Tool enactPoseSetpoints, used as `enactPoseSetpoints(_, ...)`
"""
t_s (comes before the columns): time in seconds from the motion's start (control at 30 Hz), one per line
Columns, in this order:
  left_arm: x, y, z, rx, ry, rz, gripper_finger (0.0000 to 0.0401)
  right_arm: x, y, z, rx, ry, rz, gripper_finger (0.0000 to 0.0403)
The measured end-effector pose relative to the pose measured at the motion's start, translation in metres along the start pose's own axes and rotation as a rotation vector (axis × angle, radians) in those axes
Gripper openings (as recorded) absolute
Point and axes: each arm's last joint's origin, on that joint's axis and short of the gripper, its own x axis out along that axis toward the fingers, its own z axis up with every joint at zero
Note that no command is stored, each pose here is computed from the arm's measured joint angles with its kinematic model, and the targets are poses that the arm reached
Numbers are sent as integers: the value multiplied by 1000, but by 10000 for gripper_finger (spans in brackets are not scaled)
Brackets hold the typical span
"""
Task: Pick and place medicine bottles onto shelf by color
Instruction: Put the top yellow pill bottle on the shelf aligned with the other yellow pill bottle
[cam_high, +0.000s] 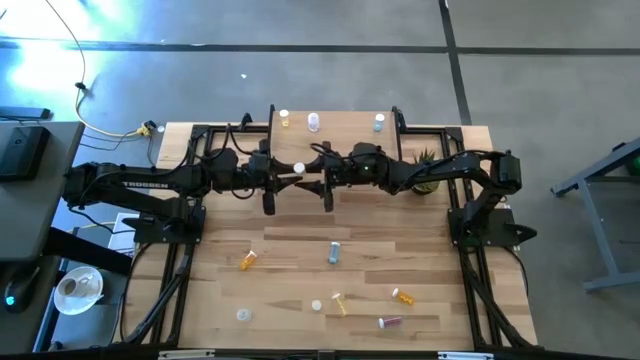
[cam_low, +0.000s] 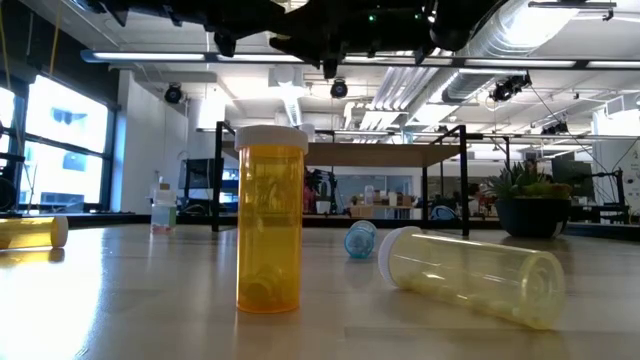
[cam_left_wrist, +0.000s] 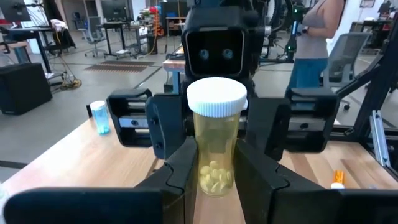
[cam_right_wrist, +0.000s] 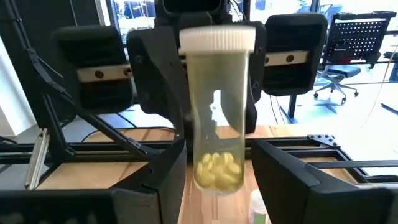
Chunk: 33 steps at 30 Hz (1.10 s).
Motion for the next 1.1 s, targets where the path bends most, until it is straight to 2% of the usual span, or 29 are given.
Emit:
enactPoseSetpoints(0.27,0,1,-4,5,37,27,78,0,0,0,9,0,-4,169)
enactPoseSetpoints(0.53,0,1,-4,4,39,42,78,0,-1,-1,14,14,-7,115)
enactPoseSetpoints(0.67,0,1,-4,4,39,48,78,0,-1,-1,7,18,-15,101)
enactPoseSetpoints(0.9,0,1,-6,-2,58,41,86,-1,-1,-4,14,45,-13,98)
enactPoseSetpoints(1.1,0,1,-10,0,106,41,114,-1,-1,-8,26,85,-13,98)
